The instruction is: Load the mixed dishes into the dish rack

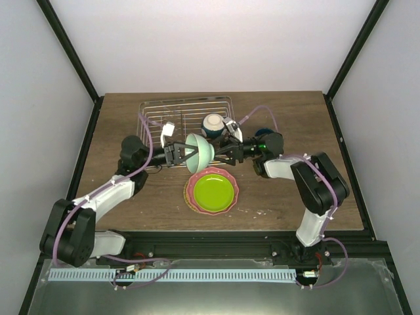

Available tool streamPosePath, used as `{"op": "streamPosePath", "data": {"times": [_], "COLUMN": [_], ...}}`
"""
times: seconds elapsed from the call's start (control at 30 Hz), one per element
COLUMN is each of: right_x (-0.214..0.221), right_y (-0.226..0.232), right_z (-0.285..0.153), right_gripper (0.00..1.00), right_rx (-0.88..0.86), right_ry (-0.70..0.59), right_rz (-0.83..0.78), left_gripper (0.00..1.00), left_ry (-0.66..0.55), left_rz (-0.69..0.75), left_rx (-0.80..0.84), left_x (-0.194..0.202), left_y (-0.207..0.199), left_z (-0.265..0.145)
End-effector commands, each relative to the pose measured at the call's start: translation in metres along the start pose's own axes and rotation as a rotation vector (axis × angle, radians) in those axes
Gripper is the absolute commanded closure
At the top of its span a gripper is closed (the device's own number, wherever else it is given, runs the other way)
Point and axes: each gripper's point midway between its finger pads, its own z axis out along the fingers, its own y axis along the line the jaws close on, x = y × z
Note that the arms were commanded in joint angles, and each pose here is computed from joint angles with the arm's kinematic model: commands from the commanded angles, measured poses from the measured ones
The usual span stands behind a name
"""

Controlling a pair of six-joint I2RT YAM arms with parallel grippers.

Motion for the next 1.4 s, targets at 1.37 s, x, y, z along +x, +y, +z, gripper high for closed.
{"op": "streamPosePath", "data": {"times": [1.37], "right_x": [-0.029], "right_y": [0.053], "right_z": [-0.007], "right_gripper": [0.19], "right_rx": [-0.071], "right_ry": [-0.048], "right_rz": [-0.384], "left_gripper": [1.0], "left_ry": [-0.05], "left_rz": [-0.003], "left_rx": [0.029], "left_x": [-0.013], "left_y": [0.012], "left_z": [-0.001]}}
